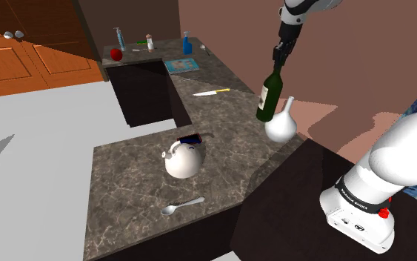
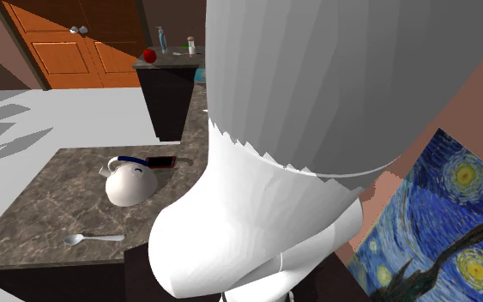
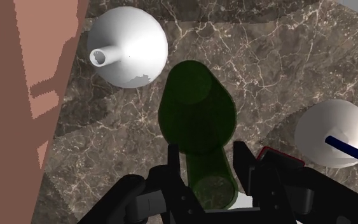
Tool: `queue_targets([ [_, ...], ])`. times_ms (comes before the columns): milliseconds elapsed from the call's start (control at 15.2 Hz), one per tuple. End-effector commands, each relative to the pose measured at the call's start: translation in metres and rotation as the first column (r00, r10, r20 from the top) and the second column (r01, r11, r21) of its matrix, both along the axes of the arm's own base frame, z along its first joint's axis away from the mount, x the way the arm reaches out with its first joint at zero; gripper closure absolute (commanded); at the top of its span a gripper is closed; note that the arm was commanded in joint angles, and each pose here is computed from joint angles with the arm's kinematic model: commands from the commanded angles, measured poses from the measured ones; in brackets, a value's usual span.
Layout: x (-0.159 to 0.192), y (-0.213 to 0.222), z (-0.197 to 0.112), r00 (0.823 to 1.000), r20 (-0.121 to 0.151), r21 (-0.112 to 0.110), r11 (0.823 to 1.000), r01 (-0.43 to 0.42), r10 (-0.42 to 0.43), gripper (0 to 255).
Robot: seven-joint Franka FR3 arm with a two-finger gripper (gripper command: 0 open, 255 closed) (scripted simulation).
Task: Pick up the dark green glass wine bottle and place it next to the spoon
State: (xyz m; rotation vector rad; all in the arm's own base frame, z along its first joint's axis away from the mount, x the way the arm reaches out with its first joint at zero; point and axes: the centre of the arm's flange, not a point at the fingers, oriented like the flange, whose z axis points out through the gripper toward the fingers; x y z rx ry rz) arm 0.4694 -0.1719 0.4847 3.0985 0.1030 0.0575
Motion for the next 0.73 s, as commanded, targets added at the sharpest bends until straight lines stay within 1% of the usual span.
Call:
queue_targets([
  [0,-0.001,0.000,0.011,1.000,0.000,0.000,1.000,0.000,0.000,255],
  [660,-0.001,0.000,0.063,1.000,0.000,0.000,1.000,0.000,0.000,255],
])
